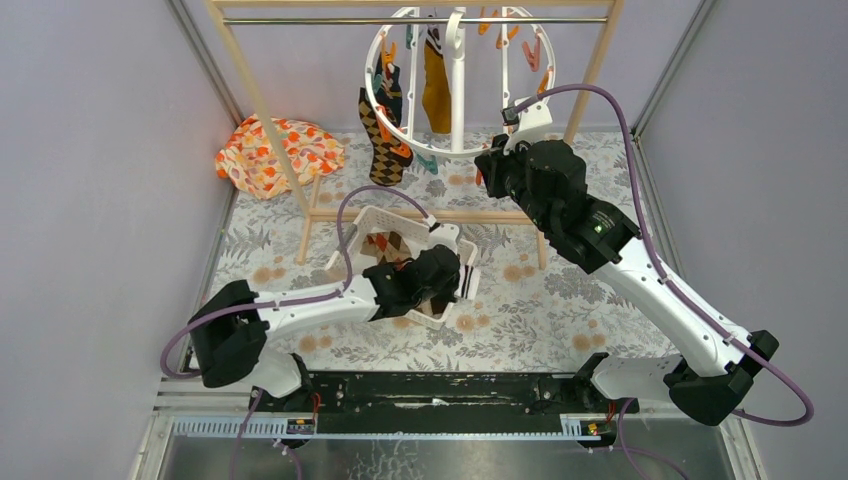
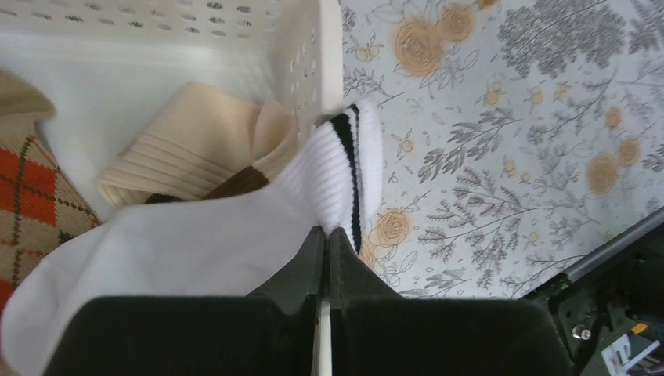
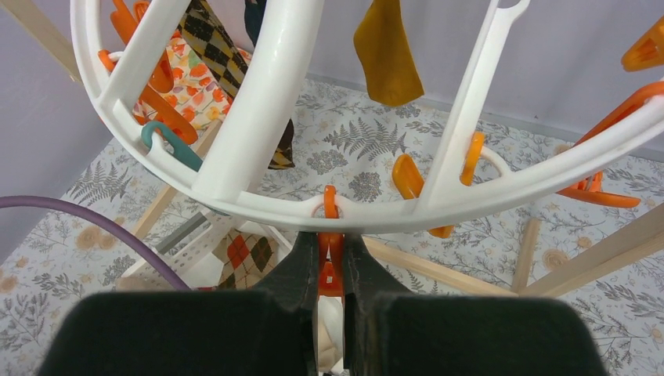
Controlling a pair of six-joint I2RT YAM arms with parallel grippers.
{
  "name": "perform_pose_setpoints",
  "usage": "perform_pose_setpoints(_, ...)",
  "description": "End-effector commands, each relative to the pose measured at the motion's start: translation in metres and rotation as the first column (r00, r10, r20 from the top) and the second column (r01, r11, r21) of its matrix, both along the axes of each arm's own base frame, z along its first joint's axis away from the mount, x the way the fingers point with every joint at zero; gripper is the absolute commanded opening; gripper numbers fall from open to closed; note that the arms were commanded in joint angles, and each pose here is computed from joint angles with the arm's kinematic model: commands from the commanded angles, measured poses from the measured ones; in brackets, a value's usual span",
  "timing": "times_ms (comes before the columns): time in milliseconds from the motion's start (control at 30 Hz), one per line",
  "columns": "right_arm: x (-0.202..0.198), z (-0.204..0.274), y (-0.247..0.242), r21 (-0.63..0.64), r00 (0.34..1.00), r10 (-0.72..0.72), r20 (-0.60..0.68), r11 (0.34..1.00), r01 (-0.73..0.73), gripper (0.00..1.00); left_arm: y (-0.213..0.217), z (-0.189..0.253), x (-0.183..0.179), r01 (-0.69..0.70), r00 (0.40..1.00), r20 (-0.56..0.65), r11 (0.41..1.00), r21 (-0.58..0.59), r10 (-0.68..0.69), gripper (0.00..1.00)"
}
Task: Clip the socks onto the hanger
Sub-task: Pick up the sock from the bin.
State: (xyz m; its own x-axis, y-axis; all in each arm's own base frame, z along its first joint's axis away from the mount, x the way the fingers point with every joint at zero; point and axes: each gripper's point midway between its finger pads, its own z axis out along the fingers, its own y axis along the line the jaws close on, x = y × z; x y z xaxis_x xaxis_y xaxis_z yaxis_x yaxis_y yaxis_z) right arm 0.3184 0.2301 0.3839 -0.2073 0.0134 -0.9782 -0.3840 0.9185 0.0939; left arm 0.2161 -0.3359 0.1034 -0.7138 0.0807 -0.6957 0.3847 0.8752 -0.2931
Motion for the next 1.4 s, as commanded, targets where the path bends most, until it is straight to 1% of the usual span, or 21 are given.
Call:
perform_pose_setpoints(0, 0.001, 0.011, -0.004, 0.035, 1.000, -0.010, 0.030, 0.999, 0.009, 0.00, 0.001, 0.029, 0.006, -0.017, 0.997, 0.073, 0.999, -0.044, 0.020, 0.00)
perform_pose_setpoints(233, 0.001, 0.012, -0.004, 0.038, 0.999, -0.008, 0.032, 0.999, 0.006, 0.00, 0.001, 0.025, 0.005, -0.009, 0.997, 0.070, 1.000, -0.025, 0.011, 0.00)
perform_pose_setpoints(333, 0.000, 0.013, -0.006, 0.036, 0.999, -0.010, 0.034, 0.999, 0.009, 0.00, 0.002, 0.028, 0.005, -0.018, 0.997, 0.073, 0.999, -0.038, 0.021, 0.00)
perform_pose_setpoints(433, 0.000, 0.012, -0.006, 0.034, 0.999, -0.010, 0.033, 0.999, 0.009, 0.00, 0.006, 0.046, 0.004, -0.025, 0.994, 0.107, 0.994, -0.108, 0.036, 0.00)
perform_pose_setpoints(567, 0.000, 0.011, -0.004, 0.044, 1.000, 0.004, 0.027, 0.999, -0.005, 0.00, 0.013, 0.076, 0.002, -0.026, 0.989, 0.137, 0.969, -0.247, 0.062, 0.00)
perform_pose_setpoints(633, -0.002, 0.013, -0.001, 0.065, 0.999, 0.031, 0.023, 0.997, -0.032, 0.00, 0.020, 0.090, 0.004, -0.023, 0.987, 0.141, 0.944, -0.330, 0.073, 0.00)
perform_pose_setpoints(733, -0.005, 0.018, 0.000, 0.085, 0.998, 0.052, 0.023, 0.995, -0.054, 0.00, 0.037, 0.104, 0.011, -0.005, 0.988, 0.132, 0.879, -0.476, 0.077, 0.00)
perform_pose_setpoints(867, -0.010, 0.021, 0.004, 0.099, 0.996, 0.088, 0.019, 0.991, -0.090, 0.00, 0.053, 0.127, 0.005, 0.083, 0.989, 0.148, 0.748, -0.659, 0.021, 0.00)
perform_pose_setpoints(967, -0.015, 0.023, 0.007, 0.108, 0.993, 0.113, 0.017, 0.987, -0.115, 0.00, 0.057, 0.144, 0.000, 0.142, 0.980, 0.199, 0.676, -0.723, 0.007, 0.00)
perform_pose_setpoints(1033, -0.018, 0.025, 0.011, 0.115, 0.990, 0.140, 0.015, 0.983, -0.140, 0.00, 0.056, 0.153, -0.004, 0.203, 0.971, 0.236, 0.624, -0.755, -0.031, 0.00)
perform_pose_setpoints(1100, -0.022, 0.026, 0.014, 0.120, 0.986, 0.168, 0.010, 0.978, -0.168, 0.00, 0.053, 0.167, -0.010, 0.283, 0.954, 0.288, 0.558, -0.780, -0.081, 0.00)
perform_pose_setpoints(1200, -0.027, 0.028, 0.017, 0.122, 0.980, 0.198, 0.008, 0.973, -0.198, 0.00, 0.045, 0.170, -0.009, 0.347, 0.936, 0.320, 0.535, -0.770, -0.145, 0.00)
perform_pose_setpoints(1267, -0.030, 0.029, 0.018, 0.120, 0.977, 0.215, 0.006, 0.969, -0.214, 0.00, 0.039, 0.171, -0.011, 0.399, 0.916, 0.351, 0.530, -0.748, -0.195, 0.00)
perform_pose_setpoints(1367, -0.032, 0.027, 0.020, 0.110, 0.973, 0.232, -0.006, 0.967, -0.230, 0.00, 0.031, 0.172, -0.010, 0.467, 0.883, 0.394, 0.547, -0.695, -0.254, 0.00)
